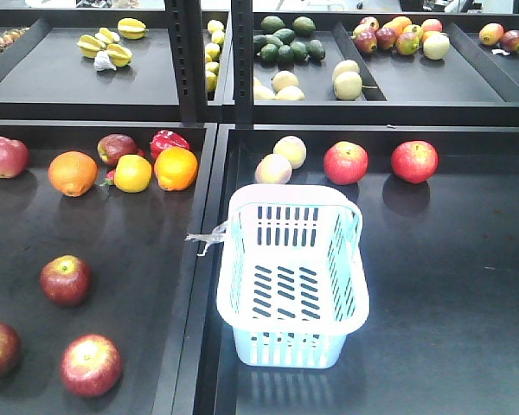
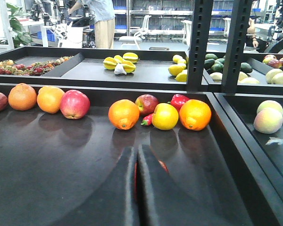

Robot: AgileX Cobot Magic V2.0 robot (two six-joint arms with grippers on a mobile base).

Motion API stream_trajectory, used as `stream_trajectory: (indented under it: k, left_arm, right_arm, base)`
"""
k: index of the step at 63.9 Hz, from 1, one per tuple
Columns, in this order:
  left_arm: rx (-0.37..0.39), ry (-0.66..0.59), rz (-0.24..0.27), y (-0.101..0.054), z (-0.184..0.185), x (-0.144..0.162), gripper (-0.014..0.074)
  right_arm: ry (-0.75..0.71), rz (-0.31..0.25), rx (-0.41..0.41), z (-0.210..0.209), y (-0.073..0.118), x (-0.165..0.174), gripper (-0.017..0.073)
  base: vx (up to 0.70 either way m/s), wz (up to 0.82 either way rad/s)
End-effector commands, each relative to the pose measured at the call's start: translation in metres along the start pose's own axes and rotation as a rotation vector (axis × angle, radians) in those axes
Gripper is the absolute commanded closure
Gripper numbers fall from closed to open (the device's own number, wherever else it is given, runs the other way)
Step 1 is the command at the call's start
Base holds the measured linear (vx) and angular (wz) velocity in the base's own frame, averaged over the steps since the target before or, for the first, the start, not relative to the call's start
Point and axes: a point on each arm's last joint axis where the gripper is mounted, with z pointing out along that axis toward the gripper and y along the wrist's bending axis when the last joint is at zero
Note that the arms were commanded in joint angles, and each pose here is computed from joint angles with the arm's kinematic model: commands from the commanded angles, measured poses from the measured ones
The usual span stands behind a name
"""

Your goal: Pick three apples into basket with both arms

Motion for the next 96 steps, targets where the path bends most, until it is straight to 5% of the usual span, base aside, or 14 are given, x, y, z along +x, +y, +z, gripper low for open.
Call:
stream_trajectory:
  k: [1, 96]
  left_arm:
    - [0.014, -0.062, -0.007, -0.0005, 0.0000, 0.0003, 0.0600]
    - [0.014, -0.062, -0.007, -0.0005, 0.0000, 0.0003, 0.0600]
  right_arm:
    - [-0.071, -0.015, -0.017, -0.0002, 0.0013, -0.0046, 0.0564]
    - [-0.071, -0.015, -0.017, -0.0002, 0.0013, -0.0046, 0.0564]
  base:
    - [0.04, 0.01]
    - [0.02, 0.00]
